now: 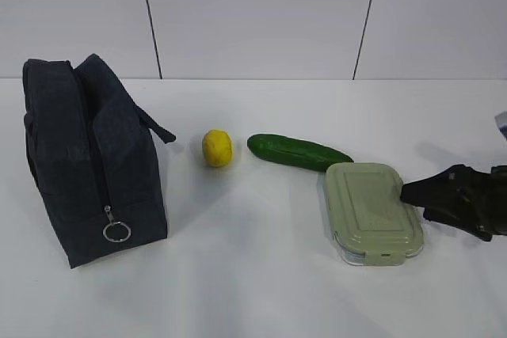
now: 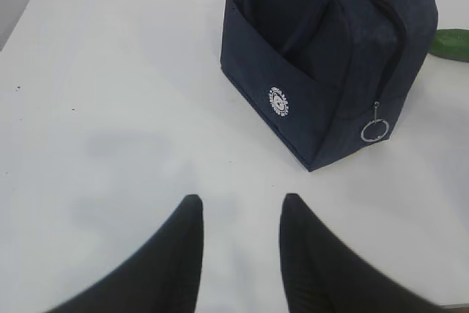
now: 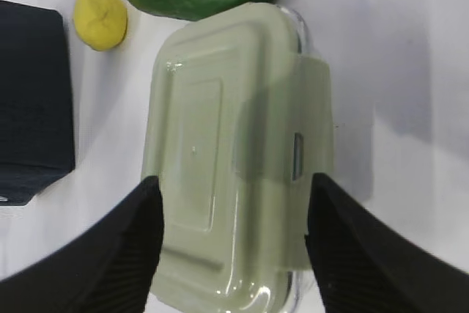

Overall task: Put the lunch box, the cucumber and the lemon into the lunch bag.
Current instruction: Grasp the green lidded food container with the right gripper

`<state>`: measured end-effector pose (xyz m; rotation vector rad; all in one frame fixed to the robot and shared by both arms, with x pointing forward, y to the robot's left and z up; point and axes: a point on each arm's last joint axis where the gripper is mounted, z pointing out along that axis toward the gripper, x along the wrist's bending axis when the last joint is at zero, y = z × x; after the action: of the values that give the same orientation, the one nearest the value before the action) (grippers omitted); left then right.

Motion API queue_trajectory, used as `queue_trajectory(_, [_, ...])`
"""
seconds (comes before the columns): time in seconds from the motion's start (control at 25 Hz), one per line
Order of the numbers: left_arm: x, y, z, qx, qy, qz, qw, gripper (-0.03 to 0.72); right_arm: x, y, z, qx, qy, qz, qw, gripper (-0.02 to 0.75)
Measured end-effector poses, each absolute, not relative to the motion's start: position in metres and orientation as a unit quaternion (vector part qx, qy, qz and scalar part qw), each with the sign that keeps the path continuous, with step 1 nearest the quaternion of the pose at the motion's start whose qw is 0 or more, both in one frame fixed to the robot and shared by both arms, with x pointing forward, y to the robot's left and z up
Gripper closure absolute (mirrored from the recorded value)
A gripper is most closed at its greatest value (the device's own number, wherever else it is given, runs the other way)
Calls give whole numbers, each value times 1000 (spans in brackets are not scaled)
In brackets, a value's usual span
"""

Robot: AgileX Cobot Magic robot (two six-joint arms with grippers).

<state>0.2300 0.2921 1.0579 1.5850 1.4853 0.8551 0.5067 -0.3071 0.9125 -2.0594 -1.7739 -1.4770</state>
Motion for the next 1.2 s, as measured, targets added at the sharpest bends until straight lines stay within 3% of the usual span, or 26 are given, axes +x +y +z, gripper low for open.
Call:
queue_trajectory(0.2, [230,292,1058,624,585,337,393,447,519,-308,900,-665,-570,-480,44,250])
queue_trajectory(0.8, [230,292,1058,624,585,337,393,447,542,-316,910,-636,-596,-490,-4,251])
queue_trajectory(1.2, [230,292,1058,624,585,337,393,447,548,-316,887,-639,-605,-473,39,251])
